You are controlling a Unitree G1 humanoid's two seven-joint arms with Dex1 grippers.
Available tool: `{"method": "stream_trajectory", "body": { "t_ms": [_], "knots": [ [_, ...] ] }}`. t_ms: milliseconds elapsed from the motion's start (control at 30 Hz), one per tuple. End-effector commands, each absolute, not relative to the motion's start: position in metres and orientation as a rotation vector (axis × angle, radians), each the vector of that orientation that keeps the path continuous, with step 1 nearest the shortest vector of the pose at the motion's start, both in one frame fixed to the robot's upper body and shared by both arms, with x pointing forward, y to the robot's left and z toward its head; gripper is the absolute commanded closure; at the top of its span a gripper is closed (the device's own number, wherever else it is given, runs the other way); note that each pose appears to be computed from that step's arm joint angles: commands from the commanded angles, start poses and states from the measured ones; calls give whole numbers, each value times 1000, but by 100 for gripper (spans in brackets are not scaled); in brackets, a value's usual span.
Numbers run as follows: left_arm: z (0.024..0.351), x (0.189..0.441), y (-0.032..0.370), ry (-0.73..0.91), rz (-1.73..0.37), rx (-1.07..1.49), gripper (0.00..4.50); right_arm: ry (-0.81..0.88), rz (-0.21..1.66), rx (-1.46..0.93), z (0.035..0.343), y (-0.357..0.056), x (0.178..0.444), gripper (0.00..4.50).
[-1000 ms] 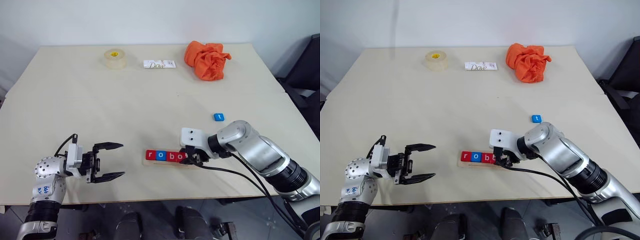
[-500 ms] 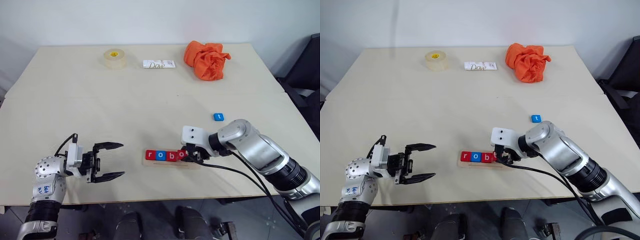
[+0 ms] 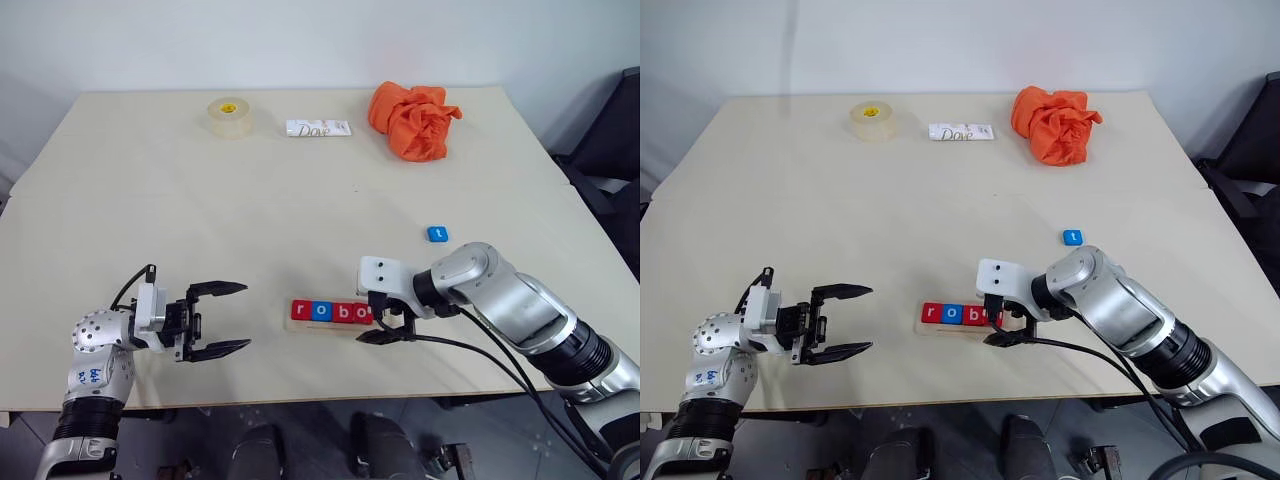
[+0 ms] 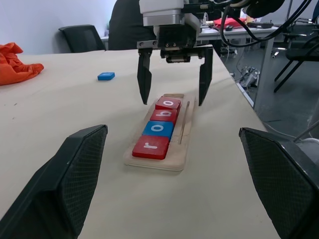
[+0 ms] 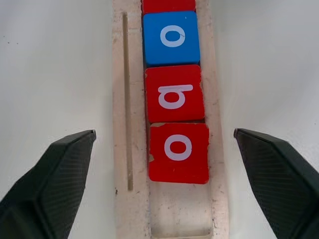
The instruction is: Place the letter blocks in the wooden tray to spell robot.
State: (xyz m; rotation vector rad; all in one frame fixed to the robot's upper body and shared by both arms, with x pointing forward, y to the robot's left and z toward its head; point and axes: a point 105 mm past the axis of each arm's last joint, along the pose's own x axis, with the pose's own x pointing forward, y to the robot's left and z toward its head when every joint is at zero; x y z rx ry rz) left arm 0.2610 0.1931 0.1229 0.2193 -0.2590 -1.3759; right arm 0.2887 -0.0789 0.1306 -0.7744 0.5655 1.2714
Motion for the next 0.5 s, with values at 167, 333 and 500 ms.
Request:
{"method": "stream_trajectory", "body": {
  "t_ms": [167, 333, 500],
  "knots": [
    [128, 262, 191, -294, -1405, 251, 0, 482, 1293, -756, 148, -78, 284, 5],
    [128, 263, 190, -295, -1412, 248, 0, 434, 1238, -757, 155, -88, 296, 65],
    [128, 263, 189, -297, -1413, 246, 0, 421, 1215, -762, 158, -93, 307, 236]
  ]
}}
